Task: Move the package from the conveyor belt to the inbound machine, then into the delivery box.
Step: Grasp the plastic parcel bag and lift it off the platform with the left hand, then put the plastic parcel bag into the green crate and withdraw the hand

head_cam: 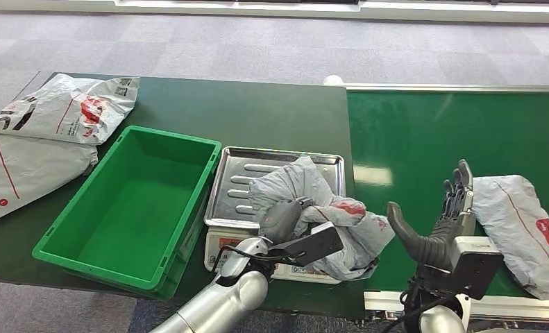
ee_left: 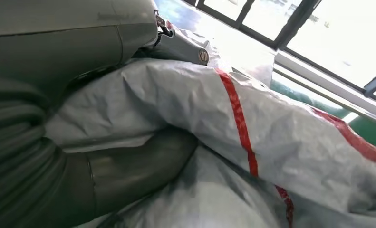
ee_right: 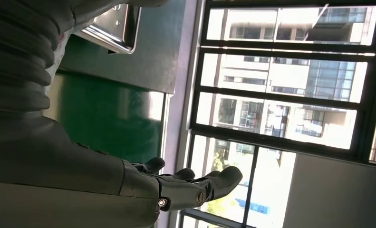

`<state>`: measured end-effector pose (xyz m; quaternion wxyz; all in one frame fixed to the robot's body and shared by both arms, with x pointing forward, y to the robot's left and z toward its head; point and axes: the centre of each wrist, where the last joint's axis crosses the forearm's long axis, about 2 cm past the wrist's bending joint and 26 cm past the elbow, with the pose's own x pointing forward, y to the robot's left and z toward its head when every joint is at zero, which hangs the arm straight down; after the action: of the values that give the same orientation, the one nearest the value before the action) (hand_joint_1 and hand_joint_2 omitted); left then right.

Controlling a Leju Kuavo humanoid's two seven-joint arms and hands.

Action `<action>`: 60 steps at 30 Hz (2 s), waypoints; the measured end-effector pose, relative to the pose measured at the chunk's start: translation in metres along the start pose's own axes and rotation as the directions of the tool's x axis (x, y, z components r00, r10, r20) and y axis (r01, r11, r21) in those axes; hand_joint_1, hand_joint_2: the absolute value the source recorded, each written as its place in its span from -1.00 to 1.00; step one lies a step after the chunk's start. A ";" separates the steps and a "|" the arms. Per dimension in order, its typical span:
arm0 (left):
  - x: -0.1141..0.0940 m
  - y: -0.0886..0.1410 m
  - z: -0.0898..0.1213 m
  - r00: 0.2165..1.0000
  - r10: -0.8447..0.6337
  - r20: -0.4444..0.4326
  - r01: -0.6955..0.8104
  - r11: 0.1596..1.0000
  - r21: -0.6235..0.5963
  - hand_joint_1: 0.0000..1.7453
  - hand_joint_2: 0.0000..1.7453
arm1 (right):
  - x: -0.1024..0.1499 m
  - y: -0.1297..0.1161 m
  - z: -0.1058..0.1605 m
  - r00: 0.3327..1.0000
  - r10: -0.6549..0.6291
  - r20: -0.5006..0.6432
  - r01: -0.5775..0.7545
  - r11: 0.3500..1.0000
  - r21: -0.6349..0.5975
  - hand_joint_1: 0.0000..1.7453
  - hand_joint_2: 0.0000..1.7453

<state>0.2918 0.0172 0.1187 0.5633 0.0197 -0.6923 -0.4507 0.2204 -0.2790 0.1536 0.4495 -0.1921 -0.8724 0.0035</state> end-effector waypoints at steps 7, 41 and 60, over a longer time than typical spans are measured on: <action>-0.003 0.001 -0.001 1.000 -0.022 -0.006 0.022 1.000 0.022 1.00 1.00 | -0.002 0.001 0.001 1.000 0.002 -0.005 -0.002 1.000 0.003 -1.00 1.00; -0.033 0.228 0.072 0.983 0.039 0.177 -0.159 0.659 0.735 1.00 1.00 | -0.022 0.021 0.061 0.963 -0.049 -0.267 0.106 0.973 0.203 -1.00 1.00; -0.069 0.237 0.072 0.998 0.055 -0.036 -0.010 0.673 0.739 -1.00 1.00 | -0.028 0.023 0.079 0.941 -0.049 -0.334 0.123 0.971 0.206 -1.00 1.00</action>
<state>0.3732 0.2377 0.2219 0.5342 0.2457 -0.7996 -0.1220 0.1808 -0.2540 0.0805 0.6063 -0.0997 -0.7874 0.0499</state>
